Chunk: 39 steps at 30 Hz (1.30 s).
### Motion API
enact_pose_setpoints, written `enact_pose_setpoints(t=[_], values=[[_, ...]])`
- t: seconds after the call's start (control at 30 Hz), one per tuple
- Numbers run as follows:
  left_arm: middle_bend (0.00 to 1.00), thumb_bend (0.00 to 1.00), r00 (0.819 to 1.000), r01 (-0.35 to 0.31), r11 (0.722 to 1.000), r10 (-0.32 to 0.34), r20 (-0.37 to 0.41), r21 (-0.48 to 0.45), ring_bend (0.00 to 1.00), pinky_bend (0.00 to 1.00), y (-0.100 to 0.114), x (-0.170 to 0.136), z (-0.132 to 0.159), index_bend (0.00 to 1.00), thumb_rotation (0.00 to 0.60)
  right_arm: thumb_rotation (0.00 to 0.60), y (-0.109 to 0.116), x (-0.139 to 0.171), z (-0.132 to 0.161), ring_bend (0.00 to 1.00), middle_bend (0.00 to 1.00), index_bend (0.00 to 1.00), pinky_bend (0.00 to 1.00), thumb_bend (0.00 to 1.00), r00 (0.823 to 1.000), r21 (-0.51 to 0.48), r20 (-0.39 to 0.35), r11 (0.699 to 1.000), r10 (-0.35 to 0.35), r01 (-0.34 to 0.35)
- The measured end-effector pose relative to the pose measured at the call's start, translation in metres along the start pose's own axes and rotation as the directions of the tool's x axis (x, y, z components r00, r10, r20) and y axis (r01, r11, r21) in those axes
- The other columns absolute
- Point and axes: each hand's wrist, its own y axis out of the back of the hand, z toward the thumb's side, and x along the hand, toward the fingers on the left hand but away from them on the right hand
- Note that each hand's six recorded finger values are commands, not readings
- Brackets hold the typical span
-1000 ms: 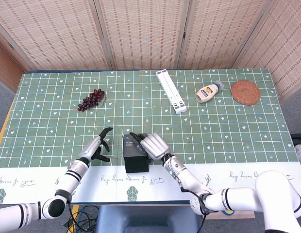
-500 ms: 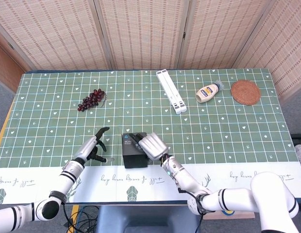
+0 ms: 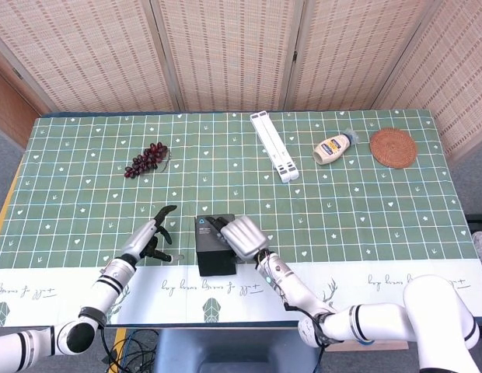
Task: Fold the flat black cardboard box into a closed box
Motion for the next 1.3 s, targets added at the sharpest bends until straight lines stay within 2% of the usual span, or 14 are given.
enact_pose_setpoints(t=[0.3,0.67,1.03,1.13,1.23,1.3], values=[[0.00,0.09,1.000,-0.008,1.000,0.008,-0.001,0.003,0.46,0.87,0.001,-0.002,-0.001,0.00,0.600,0.600,0.000,-0.003,0.007,0.71,0.34,0.09,1.00,0.04,0.999,0.019,0.018,0.999,-0.036,0.036],[0.00,0.09,1.000,-0.011,1.000,0.011,-0.001,-0.002,0.46,0.87,0.004,-0.003,-0.003,0.00,0.600,0.600,-0.012,-0.014,0.005,0.73,0.39,0.29,1.00,0.07,0.992,0.125,0.026,0.985,-0.123,0.119],[0.00,0.09,1.000,-0.012,1.000,0.012,0.009,-0.008,0.46,0.87,0.005,-0.003,0.000,0.00,0.600,0.600,-0.017,-0.014,0.005,0.74,0.43,0.35,1.00,0.10,0.988,0.167,-0.001,0.975,-0.152,0.150],[0.00,0.09,1.000,-0.011,1.000,0.011,0.011,-0.012,0.46,0.87,0.005,-0.003,0.001,0.00,0.600,0.600,-0.017,-0.013,0.004,0.75,0.45,0.39,1.00,0.14,0.987,0.183,-0.007,0.970,-0.159,0.157],[0.00,0.09,1.000,-0.013,1.000,0.014,0.011,-0.013,0.46,0.87,0.006,-0.004,0.001,0.00,0.600,0.600,-0.019,-0.013,0.004,0.76,0.46,0.43,1.00,0.25,0.986,0.208,-0.021,0.964,-0.168,0.168],[0.00,0.09,1.000,-0.015,1.000,0.015,0.012,-0.012,0.46,0.87,0.007,-0.004,0.001,0.00,0.600,0.600,-0.020,-0.013,0.005,0.76,0.46,0.44,1.00,0.28,0.984,0.227,-0.033,0.958,-0.175,0.178]])
